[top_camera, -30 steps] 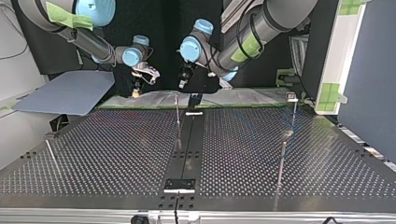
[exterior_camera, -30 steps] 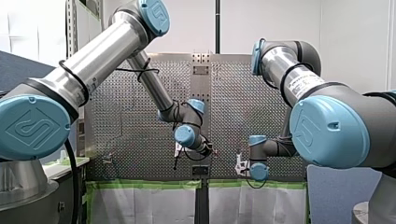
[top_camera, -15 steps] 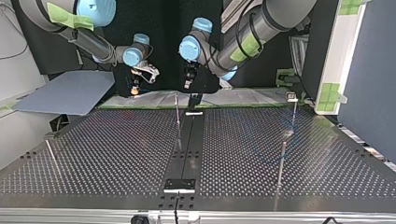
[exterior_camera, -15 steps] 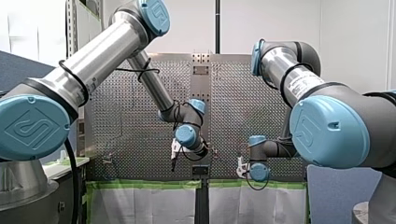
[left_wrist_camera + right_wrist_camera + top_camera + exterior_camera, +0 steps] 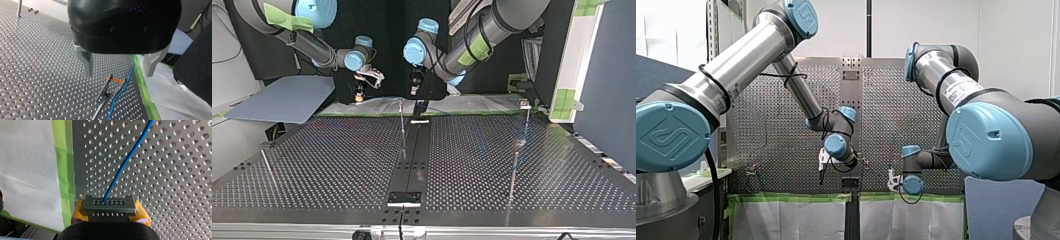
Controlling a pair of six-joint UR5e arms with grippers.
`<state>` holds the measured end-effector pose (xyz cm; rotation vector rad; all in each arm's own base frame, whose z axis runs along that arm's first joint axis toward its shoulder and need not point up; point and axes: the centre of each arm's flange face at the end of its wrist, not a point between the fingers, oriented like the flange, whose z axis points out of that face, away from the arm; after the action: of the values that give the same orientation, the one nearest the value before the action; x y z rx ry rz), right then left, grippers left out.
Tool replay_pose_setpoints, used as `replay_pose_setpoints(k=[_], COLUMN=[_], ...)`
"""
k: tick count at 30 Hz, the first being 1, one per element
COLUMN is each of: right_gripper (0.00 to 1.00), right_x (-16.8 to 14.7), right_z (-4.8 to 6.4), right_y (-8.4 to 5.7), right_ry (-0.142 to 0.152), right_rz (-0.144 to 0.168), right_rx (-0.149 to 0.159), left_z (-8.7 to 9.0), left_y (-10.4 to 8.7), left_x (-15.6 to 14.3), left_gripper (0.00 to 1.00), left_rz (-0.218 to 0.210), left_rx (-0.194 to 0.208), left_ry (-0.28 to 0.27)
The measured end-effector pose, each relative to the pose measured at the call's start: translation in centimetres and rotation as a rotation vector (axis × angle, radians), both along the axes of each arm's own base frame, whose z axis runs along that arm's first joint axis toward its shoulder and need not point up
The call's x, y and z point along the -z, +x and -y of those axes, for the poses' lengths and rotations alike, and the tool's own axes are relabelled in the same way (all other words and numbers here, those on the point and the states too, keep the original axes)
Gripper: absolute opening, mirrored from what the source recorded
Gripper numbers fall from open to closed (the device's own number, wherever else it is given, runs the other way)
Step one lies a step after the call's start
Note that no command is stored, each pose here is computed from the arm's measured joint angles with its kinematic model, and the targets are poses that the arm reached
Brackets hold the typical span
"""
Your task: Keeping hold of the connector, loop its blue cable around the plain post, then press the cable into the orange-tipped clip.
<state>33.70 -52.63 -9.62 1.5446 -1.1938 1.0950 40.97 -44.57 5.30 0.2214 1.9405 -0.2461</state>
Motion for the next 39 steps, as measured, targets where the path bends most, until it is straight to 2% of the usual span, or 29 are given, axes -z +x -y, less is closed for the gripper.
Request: replay_pose_setpoints(k=[6,13,17,23,30,39], right_gripper=[0.00,0.00,0.00,0.00,0.00,0.00], right_x=[0.1,0.2,0.2,0.3,0.3,0.4], right_z=[0.0,-0.1,-0.1,-0.2,-0.2,-0.4], right_y=[0.0,0.2,0.3,0.3,0.4,0.6], right_ry=[0.001,0.001,0.001,0.002,0.003,0.004], right_rz=[-0.005,-0.011,-0.010,-0.005,-0.006,-0.008], right_rx=[-0.006,-0.019,-0.024,-0.031,-0.038,-0.041], left_z=[0.0,-0.3,-0.3,0.4,0.9,0.7], left_y=[0.3,0.6,1.0,1.4,1.9,2.0], left_x=[-0.1,0.0,0.8,0.9,0.4,0.4], left_gripper=[1.00,1.00,1.00,1.00,1.00,1.00], left_rz=[0.010,0.035,0.057,0.077,0.083,0.067], left_rx=[-0.012,-0.038,-0.033,-0.005,0.005,0.003], left_ry=[-0.021,0.001,0.012,-0.009,-0.026,-0.014])
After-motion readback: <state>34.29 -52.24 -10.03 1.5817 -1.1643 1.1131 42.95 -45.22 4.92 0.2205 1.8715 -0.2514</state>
